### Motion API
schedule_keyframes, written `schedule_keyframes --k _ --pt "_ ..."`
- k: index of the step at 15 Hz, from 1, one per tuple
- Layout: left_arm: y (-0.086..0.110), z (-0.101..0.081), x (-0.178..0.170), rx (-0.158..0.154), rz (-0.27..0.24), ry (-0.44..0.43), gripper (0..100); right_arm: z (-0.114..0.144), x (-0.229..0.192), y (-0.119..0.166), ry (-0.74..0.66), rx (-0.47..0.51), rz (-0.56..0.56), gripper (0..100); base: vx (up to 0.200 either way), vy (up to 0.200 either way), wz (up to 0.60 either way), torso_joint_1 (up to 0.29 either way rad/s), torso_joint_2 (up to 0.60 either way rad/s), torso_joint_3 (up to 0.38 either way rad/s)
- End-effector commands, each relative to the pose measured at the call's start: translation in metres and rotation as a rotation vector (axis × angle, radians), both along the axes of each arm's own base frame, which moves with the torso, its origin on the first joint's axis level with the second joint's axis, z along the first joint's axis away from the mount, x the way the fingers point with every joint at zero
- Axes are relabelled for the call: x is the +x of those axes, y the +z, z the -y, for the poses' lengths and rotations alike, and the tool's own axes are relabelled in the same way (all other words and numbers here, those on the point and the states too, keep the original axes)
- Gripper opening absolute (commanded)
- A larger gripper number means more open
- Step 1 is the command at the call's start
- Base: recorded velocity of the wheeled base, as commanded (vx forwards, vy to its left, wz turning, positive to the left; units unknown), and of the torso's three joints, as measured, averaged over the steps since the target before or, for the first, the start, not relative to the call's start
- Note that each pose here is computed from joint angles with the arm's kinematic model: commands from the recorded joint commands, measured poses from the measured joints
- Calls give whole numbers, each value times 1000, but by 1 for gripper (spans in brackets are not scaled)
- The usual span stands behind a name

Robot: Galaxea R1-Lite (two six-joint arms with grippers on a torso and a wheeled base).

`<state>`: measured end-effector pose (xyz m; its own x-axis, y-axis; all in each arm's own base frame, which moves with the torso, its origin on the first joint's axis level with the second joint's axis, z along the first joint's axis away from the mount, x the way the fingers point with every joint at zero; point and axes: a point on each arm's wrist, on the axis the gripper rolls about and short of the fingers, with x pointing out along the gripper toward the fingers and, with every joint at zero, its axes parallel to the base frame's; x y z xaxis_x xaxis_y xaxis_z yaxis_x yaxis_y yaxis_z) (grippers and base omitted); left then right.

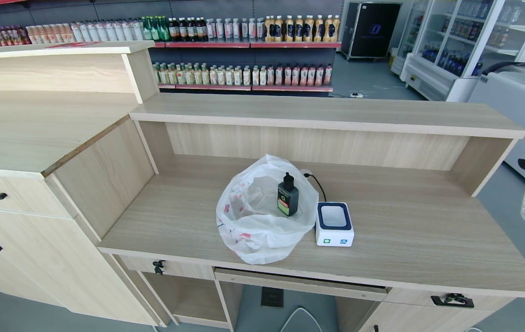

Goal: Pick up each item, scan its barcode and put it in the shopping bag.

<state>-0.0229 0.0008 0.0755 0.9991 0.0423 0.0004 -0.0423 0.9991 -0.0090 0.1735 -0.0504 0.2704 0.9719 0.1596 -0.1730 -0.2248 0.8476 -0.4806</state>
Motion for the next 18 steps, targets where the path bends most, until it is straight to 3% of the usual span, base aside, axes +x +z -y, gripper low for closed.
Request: schedule_keyframes --k 1,10,14,18 --pt "0 0 0 0 0 1 100 10 7 -7 -29 -23 -18 0 0 0 0 0 0 0" --pt "0 0 0 0 0 -1 100 19 30 -18 -13 -79 14 0 0 0 533 3 2 2" --pt "0 0 0 0 0 1 100 32 40 -32 61 -205 -4 0 0 0 0 0 0 0" --pt "0 0 0 0 0 1 100 38 53 -49 110 -172 -46 0 0 0 0 0 0 0"
